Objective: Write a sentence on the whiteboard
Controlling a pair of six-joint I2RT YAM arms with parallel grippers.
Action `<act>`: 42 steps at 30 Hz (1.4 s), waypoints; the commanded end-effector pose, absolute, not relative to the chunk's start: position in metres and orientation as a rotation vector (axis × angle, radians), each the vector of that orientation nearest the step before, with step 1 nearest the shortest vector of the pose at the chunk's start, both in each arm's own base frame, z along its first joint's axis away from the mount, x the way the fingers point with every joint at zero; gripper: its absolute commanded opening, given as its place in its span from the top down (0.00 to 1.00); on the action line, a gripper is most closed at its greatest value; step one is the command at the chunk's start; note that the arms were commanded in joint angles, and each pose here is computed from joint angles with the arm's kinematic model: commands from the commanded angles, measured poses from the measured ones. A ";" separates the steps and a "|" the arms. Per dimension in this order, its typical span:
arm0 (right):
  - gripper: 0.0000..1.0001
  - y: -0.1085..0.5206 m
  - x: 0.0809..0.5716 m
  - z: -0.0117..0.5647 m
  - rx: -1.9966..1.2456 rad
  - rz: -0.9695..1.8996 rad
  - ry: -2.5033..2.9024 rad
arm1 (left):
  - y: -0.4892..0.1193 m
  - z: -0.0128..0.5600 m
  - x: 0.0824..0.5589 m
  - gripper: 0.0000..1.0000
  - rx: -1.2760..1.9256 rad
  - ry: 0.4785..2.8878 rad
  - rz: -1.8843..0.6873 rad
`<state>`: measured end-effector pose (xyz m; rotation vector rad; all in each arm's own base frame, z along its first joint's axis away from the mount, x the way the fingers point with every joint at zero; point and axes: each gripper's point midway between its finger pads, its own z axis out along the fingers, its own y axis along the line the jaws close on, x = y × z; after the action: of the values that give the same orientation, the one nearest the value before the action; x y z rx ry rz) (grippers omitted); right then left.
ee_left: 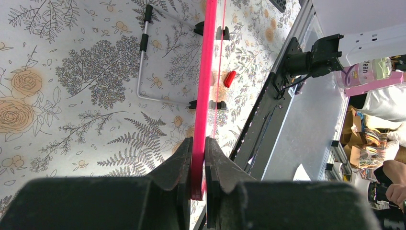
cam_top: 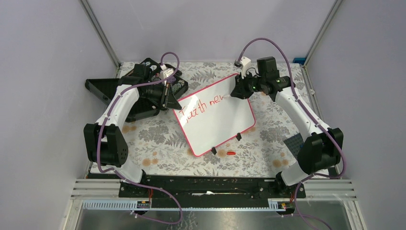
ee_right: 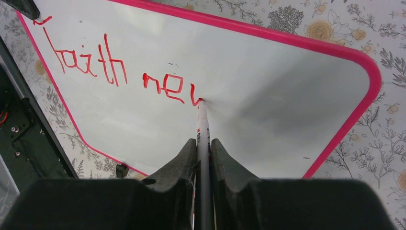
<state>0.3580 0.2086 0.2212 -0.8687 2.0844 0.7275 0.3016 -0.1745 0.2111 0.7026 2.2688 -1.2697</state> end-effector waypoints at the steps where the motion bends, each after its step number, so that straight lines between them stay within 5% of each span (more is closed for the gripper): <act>1: 1.00 0.205 0.382 0.243 -0.841 0.677 2.018 | -0.172 0.212 0.317 1.00 0.763 2.229 -1.164; 42: 1.00 0.190 0.377 0.223 -0.859 0.673 2.068 | -0.171 0.206 0.319 1.00 0.763 2.244 -1.164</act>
<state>0.3707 0.1983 0.2254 -0.8548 2.0671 0.7352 0.3023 -0.1745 0.2091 0.6998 2.2742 -1.2739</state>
